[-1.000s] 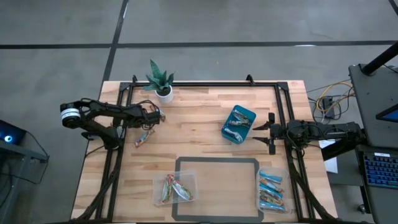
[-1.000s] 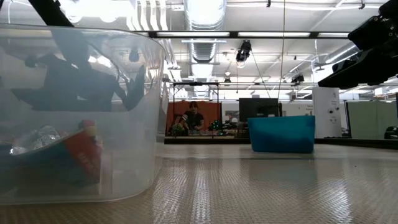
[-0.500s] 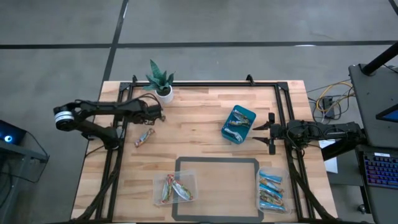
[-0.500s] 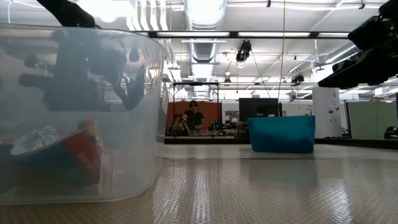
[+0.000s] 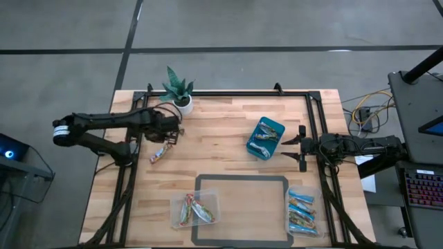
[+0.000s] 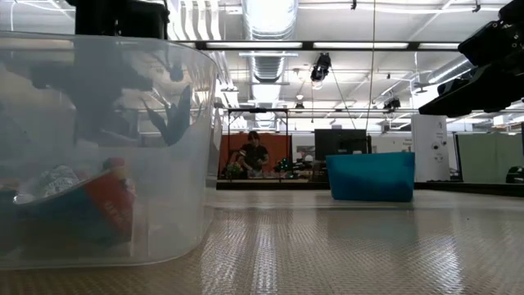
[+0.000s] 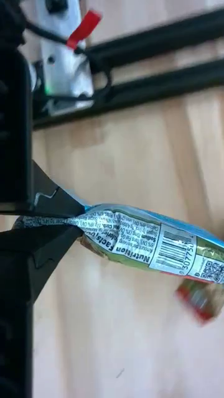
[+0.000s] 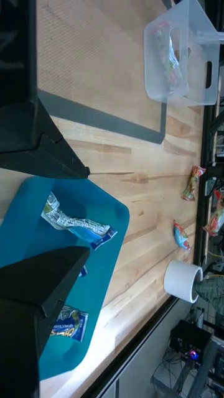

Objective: Pick and place Granola Bars by type
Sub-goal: Put the top left red granola bar into the left transparent bin

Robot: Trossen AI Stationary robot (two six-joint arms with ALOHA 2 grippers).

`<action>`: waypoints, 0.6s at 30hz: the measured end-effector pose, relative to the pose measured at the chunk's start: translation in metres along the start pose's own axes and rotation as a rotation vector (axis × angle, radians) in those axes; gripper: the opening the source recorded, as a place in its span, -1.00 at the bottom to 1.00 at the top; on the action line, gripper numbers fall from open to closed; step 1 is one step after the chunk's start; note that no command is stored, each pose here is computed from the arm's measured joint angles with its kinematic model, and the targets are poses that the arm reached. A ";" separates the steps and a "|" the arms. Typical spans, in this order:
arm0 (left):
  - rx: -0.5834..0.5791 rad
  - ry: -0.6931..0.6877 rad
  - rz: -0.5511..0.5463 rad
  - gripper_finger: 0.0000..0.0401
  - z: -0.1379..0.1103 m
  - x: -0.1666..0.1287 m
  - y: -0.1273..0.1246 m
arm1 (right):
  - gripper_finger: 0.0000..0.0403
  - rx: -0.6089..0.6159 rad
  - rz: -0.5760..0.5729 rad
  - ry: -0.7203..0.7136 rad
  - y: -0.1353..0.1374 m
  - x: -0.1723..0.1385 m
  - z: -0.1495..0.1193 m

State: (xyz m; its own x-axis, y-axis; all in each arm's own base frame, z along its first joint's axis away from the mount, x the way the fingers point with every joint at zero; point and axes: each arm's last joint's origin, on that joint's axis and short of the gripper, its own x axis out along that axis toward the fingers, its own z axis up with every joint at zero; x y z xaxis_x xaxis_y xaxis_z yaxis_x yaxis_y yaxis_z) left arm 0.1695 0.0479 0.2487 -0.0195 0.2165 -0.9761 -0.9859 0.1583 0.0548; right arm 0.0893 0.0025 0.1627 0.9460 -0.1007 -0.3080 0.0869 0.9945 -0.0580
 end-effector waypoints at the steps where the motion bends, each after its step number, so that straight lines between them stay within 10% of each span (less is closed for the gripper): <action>1: 0.010 0.008 -0.018 -1.00 -0.002 -0.003 -0.002 | -0.13 0.000 0.000 0.000 0.000 0.000 0.000; 18: 0.100 0.088 -0.191 -1.00 -0.081 -0.046 -0.033 | -0.13 0.000 0.000 0.000 0.000 0.000 0.000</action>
State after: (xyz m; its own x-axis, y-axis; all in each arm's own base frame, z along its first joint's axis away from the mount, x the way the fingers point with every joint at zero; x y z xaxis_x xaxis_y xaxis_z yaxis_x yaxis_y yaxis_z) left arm 0.1891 -0.0453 0.2753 0.1473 0.0893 -0.9851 -0.9516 0.2845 -0.1165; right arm 0.0893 0.0025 0.1627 0.9461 -0.1006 -0.3078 0.0869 0.9945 -0.0580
